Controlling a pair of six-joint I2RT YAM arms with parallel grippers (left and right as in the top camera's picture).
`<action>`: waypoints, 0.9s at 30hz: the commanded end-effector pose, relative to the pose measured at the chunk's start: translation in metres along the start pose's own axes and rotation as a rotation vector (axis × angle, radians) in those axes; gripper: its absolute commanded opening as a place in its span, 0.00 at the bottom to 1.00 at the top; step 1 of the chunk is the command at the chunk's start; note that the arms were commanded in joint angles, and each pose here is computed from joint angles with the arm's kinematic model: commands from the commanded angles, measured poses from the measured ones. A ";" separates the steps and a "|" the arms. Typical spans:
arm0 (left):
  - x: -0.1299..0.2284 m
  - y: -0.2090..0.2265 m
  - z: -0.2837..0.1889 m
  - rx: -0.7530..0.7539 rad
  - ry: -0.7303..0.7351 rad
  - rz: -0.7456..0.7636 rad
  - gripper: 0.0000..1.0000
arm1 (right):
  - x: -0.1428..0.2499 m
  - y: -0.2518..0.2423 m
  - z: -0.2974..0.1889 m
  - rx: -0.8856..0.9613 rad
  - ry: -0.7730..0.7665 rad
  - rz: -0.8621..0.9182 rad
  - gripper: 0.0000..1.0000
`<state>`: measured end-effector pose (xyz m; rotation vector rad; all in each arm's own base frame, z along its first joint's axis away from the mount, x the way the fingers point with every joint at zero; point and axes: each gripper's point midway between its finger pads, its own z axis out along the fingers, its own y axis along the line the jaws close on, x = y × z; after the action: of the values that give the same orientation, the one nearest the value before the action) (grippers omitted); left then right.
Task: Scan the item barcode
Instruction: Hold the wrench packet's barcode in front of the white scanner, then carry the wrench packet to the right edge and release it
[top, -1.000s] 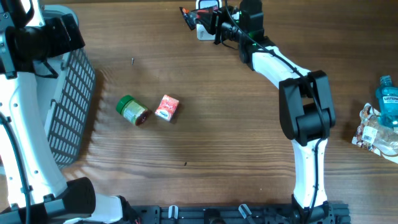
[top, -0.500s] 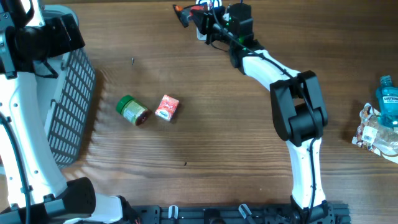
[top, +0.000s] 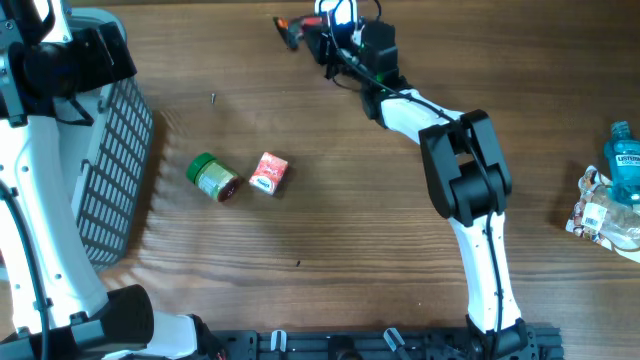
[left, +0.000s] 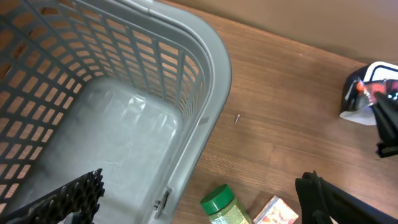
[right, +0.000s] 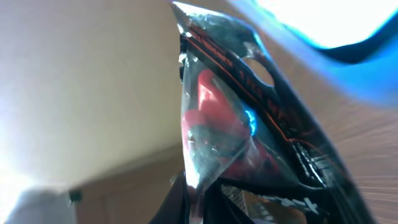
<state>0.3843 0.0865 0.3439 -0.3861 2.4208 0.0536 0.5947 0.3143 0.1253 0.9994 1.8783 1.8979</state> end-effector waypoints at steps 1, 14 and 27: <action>-0.003 0.000 -0.003 0.003 -0.012 0.013 1.00 | 0.024 0.038 0.001 -0.058 0.106 -0.113 0.05; -0.003 0.000 -0.003 0.003 -0.012 0.013 1.00 | 0.026 0.140 -0.210 0.565 -0.463 -0.361 0.05; -0.003 0.000 -0.003 0.004 -0.012 0.013 1.00 | -0.059 0.074 -0.469 1.266 -1.128 -0.177 0.05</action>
<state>0.3845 0.0865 0.3436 -0.3863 2.4216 0.0535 0.3681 -0.0400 0.2335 1.5485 2.1088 -0.0596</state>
